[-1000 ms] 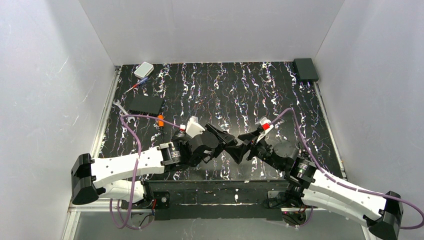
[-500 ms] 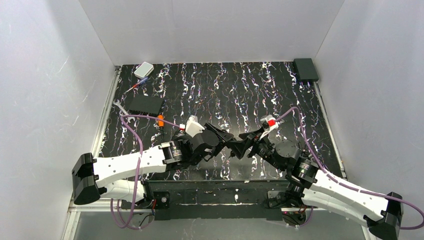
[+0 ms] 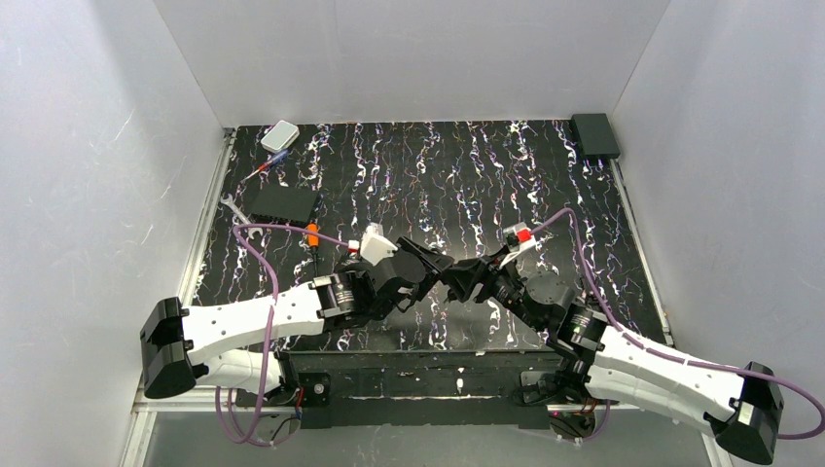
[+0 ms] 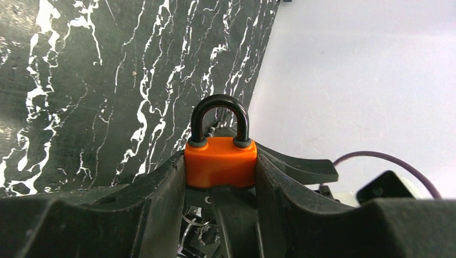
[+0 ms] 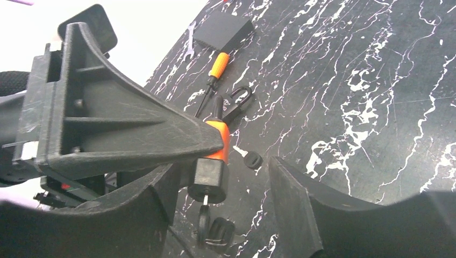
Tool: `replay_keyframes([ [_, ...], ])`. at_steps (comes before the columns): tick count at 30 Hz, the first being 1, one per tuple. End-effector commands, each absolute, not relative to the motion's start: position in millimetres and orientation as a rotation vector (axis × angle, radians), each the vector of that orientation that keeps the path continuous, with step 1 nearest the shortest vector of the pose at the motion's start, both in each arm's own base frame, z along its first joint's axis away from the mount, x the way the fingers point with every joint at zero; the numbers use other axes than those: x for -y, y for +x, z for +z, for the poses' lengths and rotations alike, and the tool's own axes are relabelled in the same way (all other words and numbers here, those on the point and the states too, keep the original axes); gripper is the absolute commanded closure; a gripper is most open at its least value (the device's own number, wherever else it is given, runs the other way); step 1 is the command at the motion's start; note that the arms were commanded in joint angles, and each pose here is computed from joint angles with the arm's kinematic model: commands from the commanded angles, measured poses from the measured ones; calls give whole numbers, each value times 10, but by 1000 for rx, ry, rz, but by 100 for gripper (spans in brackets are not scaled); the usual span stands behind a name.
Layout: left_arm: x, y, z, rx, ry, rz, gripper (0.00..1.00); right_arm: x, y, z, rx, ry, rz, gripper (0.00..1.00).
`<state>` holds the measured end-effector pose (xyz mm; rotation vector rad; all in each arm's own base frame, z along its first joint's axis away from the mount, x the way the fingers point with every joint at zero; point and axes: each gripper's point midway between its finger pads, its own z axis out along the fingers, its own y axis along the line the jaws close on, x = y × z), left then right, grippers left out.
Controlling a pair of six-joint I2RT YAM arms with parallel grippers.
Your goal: Unlock with the key
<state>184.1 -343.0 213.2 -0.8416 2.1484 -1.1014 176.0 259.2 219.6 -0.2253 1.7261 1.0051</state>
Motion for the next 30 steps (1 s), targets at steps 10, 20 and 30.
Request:
replay_keyframes([
  [10,3605,1684,2173,-2196,-805,-1200,100,-2391,2105,2341,-1616,34,926,90],
  [20,3426,1703,2274,-2110,-614,-1189,15,-2391,1907,2551,-1554,-7,1061,99],
  [30,3459,1580,2754,-1929,-344,-1393,17,-2484,1619,2887,-1419,-103,1267,99],
])
